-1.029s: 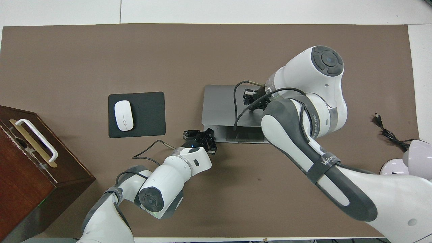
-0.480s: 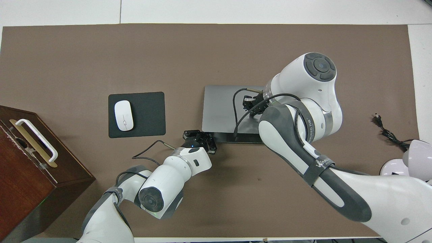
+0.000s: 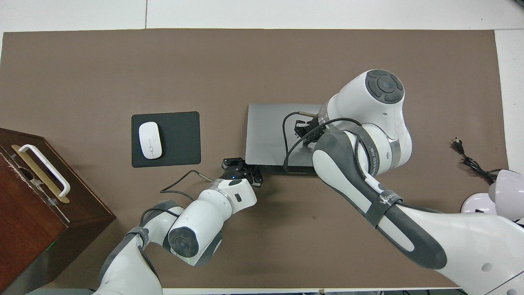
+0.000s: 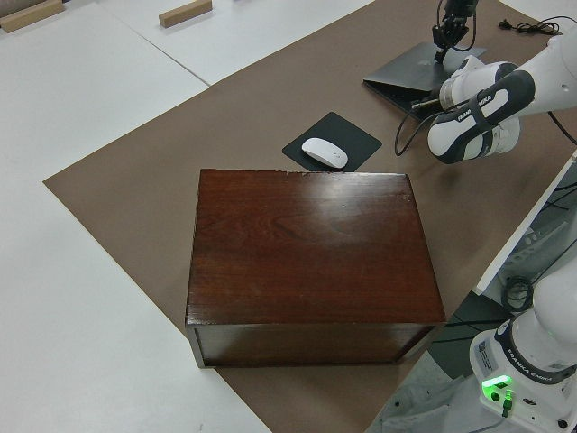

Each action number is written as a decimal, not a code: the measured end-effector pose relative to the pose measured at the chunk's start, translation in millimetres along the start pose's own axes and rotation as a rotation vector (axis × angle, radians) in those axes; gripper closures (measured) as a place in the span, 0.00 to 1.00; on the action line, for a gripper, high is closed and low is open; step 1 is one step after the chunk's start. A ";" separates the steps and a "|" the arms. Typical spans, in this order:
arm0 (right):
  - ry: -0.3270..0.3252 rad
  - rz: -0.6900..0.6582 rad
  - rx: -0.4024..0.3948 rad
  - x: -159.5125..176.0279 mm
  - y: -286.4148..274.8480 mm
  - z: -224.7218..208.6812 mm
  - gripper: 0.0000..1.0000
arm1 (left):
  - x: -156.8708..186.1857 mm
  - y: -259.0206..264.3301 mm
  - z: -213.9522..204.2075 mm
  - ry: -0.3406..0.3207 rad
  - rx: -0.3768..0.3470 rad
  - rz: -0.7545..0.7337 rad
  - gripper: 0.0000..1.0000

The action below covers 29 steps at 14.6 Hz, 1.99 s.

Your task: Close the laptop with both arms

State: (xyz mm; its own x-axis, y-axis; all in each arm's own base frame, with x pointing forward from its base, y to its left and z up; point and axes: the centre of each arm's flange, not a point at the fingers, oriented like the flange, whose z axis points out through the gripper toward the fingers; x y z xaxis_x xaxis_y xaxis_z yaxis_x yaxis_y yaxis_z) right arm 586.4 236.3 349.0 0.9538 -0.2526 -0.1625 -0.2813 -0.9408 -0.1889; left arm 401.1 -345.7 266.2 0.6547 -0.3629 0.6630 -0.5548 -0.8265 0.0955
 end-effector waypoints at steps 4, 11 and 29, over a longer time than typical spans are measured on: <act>0.004 0.001 -0.001 -2.0 3.0 8.0 0.99 | 0.0 0.0 0.0 0.000 0.000 0.000 0.99; 0.017 -0.001 0.002 -5.4 4.7 11.3 0.99 | -0.1 0.0 0.0 0.000 0.000 0.000 0.99; 0.009 -0.018 -0.003 -7.5 -7.7 -20.6 0.99 | 0.0 -0.1 0.0 0.000 0.000 0.000 0.99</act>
State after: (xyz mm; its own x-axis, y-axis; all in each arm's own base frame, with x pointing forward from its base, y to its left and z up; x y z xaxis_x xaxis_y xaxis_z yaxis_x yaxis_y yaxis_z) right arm 583.6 240.7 371.7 0.9597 -0.2371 -0.1506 -0.2634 -0.9459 -0.1893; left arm 401.1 -345.6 266.1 0.6546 -0.3627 0.6633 -0.5547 -0.8266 0.0954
